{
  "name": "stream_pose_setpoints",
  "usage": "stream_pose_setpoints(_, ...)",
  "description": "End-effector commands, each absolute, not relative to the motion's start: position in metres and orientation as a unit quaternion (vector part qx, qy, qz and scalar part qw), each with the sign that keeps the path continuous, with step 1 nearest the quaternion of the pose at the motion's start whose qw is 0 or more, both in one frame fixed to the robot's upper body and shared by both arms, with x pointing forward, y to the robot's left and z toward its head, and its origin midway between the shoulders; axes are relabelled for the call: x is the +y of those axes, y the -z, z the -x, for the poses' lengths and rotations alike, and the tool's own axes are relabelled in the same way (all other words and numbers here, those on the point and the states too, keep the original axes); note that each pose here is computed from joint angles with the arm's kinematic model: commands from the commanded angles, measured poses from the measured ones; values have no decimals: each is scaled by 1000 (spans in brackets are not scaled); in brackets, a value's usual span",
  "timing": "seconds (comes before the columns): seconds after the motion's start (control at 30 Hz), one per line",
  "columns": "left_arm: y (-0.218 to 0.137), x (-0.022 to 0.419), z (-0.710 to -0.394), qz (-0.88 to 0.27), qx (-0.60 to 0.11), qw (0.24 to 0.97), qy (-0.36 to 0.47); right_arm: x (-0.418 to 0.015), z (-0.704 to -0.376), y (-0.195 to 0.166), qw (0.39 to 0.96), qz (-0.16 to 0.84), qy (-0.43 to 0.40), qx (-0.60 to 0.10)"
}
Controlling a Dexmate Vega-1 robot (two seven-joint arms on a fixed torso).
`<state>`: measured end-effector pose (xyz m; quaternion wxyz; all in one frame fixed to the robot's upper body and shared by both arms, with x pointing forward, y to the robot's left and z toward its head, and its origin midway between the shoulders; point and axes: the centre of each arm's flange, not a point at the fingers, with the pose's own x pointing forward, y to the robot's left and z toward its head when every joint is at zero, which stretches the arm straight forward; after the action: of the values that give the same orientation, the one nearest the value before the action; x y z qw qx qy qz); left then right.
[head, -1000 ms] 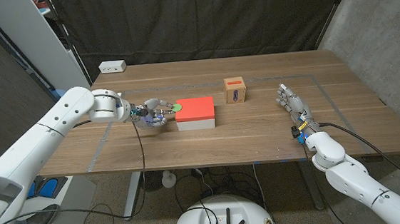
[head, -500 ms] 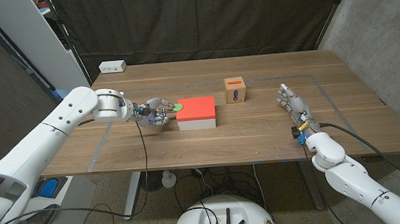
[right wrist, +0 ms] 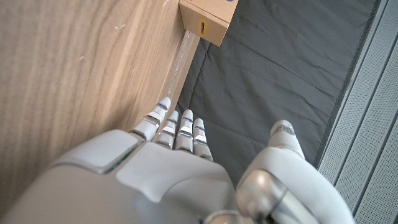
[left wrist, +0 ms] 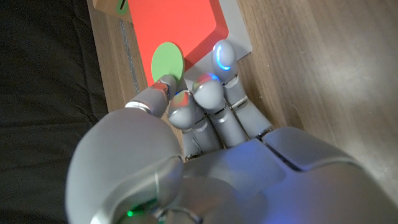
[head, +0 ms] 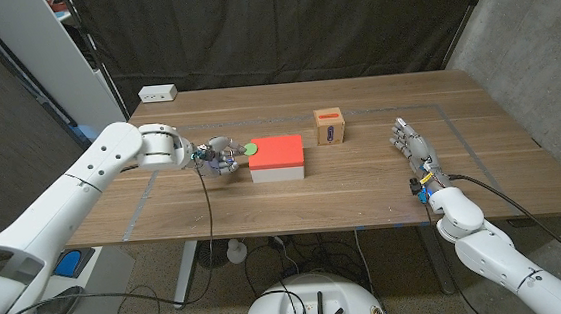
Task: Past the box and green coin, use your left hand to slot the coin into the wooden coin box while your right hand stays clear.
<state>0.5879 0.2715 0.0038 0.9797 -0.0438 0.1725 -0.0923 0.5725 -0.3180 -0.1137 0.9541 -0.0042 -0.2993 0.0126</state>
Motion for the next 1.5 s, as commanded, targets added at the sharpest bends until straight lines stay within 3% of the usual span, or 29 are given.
stream_pose_setpoints(0.03, -2, 265, -592, 55, 160, 981, 91, -317, -572, 121, 956, 1, -7, -294)
stream_pose_setpoints(0.9, 0, 290, -578, 94, 93, 985, 113, -304, -558, 107, 952, 21, 4, -306)
stream_pose_setpoints(1.5, -36, 272, -571, 48, 11, 992, 113, -308, -547, 106, 948, 19, 15, -318)
